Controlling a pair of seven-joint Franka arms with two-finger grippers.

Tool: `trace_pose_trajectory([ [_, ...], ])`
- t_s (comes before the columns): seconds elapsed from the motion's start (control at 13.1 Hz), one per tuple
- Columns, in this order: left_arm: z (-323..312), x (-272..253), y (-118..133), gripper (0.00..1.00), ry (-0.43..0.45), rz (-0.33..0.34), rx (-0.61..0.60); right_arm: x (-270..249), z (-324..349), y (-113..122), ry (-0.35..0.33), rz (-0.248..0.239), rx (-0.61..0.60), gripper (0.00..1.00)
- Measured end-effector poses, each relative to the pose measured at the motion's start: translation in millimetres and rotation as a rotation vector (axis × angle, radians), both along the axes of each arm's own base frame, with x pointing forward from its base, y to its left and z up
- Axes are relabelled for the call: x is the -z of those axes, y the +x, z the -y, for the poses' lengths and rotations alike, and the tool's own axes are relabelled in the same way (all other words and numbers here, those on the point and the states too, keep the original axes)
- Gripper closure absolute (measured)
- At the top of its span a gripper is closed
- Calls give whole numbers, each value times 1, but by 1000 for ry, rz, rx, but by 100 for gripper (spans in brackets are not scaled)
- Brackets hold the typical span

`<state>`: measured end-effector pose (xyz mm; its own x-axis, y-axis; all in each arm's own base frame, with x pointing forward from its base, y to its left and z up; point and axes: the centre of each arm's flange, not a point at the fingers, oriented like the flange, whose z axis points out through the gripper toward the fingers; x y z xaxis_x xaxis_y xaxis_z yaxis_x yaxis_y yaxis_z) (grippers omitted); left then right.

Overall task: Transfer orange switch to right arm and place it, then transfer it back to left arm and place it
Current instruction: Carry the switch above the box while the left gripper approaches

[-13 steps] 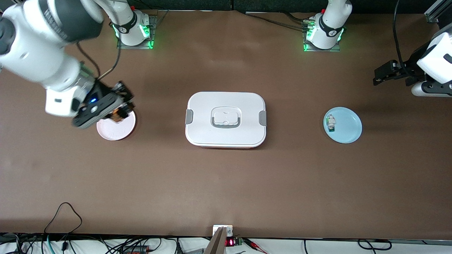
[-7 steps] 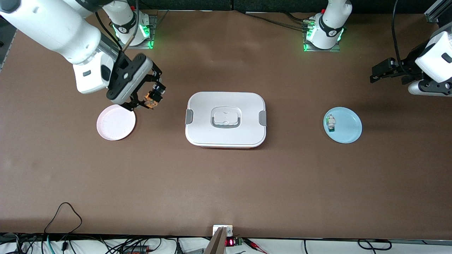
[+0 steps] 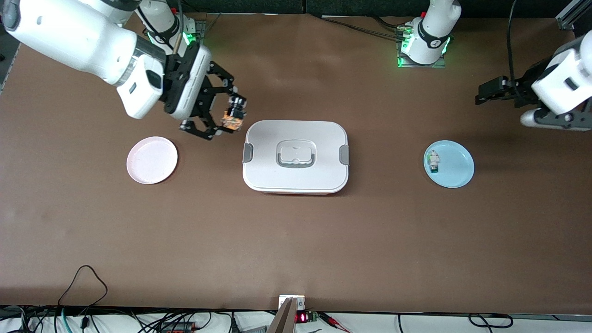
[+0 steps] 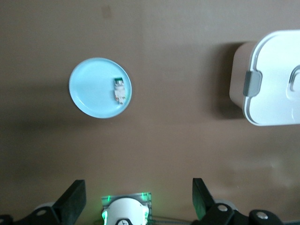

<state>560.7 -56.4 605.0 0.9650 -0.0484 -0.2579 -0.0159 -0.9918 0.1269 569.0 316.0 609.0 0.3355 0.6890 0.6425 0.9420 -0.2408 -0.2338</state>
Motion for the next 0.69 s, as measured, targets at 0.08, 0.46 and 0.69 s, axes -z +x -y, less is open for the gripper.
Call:
trace_pose_trajectory([
  [0.08, 6, 4, 1, 0, -46, -21, 2, 0, -5, 0, 72, 12, -44, 27],
  [0.46, 30, 23, 5, 0, -398, -168, -7, 14, -6, 13, 300, 78, -158, 27],
  [0.69, 21, 49, 20, 0, -615, -278, -70, 46, -13, 23, 401, 38, -169, 27],
])
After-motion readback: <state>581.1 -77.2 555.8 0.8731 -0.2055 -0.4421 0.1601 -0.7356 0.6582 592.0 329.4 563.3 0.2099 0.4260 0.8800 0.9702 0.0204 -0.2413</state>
